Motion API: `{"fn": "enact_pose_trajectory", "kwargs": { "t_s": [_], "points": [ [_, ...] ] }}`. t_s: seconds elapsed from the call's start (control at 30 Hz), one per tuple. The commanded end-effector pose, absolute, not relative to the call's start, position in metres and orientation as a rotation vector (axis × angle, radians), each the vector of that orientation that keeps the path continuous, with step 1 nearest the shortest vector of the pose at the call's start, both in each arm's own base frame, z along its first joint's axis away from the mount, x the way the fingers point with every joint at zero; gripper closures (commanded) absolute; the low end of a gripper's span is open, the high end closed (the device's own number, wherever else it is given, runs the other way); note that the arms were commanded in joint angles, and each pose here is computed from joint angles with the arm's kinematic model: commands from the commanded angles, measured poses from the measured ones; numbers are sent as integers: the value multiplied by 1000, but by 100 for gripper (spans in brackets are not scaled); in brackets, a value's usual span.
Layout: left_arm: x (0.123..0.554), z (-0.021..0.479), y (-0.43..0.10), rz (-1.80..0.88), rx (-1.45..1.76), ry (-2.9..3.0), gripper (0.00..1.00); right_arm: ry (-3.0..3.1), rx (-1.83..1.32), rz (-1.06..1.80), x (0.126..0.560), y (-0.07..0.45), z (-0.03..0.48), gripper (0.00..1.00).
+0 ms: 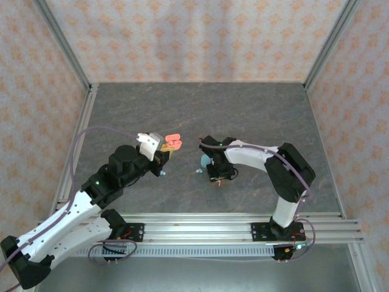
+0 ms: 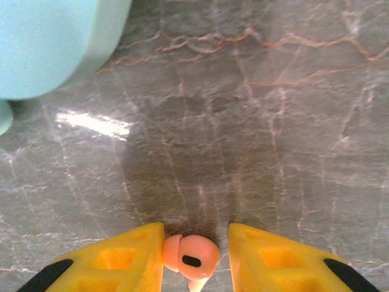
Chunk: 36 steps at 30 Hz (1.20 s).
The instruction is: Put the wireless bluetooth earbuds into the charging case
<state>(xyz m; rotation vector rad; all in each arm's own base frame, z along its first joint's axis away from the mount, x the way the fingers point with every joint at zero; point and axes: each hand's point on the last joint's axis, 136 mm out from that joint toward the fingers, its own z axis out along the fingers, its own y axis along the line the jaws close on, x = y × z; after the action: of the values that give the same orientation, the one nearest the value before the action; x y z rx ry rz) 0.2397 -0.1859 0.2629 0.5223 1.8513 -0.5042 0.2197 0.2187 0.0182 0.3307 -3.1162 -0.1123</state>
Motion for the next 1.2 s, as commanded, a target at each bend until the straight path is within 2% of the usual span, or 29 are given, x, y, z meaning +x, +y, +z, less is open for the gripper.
{"fn": "enact_pose_trajectory", "kwargs": {
  "t_s": [0.0,0.43,0.77,1.17],
  "points": [
    [239,285,-190,-530,518,1798,100,-3172,197,-67,237,207,21,67],
    [241,282,-196,-547,525,1807,100,-3149,-210,-222,256,181,19,70],
    [242,281,-196,-547,520,1808,100,-3189,-294,-297,258,182,40,62],
    [245,279,-202,-553,546,1809,100,-3160,-596,-486,243,191,38,59]
  ]
}}
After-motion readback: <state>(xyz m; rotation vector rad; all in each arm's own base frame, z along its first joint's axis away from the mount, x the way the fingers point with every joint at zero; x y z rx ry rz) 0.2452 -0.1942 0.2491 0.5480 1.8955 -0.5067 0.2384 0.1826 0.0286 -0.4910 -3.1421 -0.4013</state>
